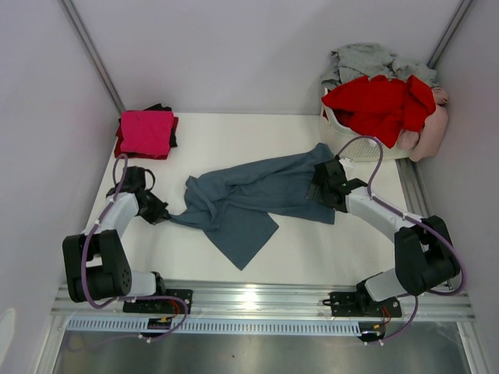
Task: Fold and stack the t-shirts
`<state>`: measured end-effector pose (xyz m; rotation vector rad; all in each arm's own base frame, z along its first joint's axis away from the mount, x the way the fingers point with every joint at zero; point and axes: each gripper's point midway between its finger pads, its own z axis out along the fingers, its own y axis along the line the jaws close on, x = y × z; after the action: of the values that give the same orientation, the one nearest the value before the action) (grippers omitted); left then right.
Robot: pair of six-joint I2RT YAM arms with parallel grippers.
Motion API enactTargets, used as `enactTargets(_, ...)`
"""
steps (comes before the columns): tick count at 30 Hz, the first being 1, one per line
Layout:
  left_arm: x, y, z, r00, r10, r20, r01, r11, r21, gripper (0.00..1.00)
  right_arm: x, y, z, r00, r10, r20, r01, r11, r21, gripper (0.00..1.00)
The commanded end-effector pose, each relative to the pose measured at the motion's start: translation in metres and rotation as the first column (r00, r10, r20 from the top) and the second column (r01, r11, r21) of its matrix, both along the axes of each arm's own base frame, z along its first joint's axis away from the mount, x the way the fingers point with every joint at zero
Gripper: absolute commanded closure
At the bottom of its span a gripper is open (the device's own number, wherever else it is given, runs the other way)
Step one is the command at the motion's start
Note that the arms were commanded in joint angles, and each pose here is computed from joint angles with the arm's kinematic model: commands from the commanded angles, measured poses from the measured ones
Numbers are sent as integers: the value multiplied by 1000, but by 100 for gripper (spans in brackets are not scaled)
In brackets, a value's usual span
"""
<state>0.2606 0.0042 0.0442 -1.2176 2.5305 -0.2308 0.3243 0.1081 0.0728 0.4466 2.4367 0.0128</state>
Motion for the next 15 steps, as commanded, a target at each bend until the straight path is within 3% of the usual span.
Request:
enactTargets(1, 11, 3, 10, 999, -2, 55, 2, 1000, -4, 100, -12, -14, -4, 999, -50, -13, 50, 999, -13, 15)
enactTargets(15, 10, 2, 13, 996, -11, 84, 10, 1000, 2, 100, -49, -15, -30, 993, -54, -107, 59, 997, 41, 15)
